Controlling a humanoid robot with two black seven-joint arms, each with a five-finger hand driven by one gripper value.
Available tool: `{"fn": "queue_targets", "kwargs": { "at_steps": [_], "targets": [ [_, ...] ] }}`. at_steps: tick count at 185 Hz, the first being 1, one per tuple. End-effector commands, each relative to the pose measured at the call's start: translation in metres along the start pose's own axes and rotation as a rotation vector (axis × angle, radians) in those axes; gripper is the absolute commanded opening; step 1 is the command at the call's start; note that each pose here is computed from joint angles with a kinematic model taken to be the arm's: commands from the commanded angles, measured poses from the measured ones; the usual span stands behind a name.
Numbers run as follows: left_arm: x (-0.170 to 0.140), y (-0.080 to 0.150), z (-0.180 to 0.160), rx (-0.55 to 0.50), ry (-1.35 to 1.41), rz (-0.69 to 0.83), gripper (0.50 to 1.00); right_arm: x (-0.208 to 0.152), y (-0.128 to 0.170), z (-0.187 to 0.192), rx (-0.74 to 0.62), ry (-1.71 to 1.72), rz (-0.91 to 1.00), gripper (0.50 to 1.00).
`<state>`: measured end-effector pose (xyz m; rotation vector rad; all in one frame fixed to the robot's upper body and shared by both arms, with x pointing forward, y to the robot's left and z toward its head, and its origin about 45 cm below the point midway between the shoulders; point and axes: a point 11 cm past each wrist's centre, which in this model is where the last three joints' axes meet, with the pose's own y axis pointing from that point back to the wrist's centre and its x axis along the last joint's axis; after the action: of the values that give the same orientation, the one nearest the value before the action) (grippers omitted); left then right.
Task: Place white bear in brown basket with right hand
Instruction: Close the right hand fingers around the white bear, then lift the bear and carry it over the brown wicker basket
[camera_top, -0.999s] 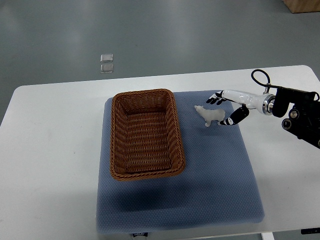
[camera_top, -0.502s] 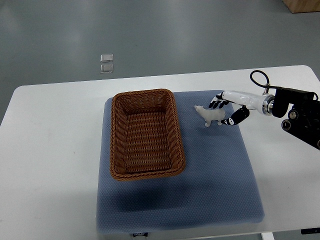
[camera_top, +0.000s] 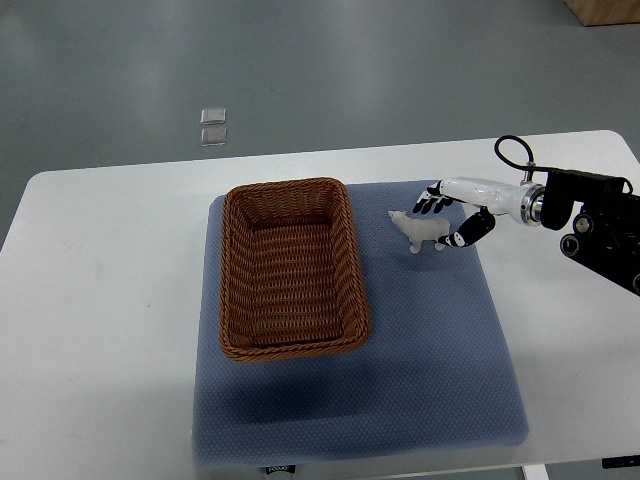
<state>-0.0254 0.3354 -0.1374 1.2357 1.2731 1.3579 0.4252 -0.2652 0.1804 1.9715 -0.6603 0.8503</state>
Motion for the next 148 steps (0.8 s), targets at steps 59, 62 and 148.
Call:
{"fn": "queue_targets", "kwargs": {
  "at_steps": [59, 62, 148],
  "targets": [
    [0.000, 0.000, 0.000, 0.000, 0.000, 0.000, 1.000, 0.000, -0.001, 0.000, 0.000, 0.017, 0.039, 0.500],
    [0.000, 0.000, 0.000, 0.000, 0.000, 0.000, 1.000, 0.001, -0.001, -0.001, 0.001, 0.018, 0.046, 0.500],
    [0.000, 0.000, 0.000, 0.000, 0.000, 0.000, 1.000, 0.052, -0.009, -0.059, 0.143, 0.079, 0.169, 0.500]
  ]
}}
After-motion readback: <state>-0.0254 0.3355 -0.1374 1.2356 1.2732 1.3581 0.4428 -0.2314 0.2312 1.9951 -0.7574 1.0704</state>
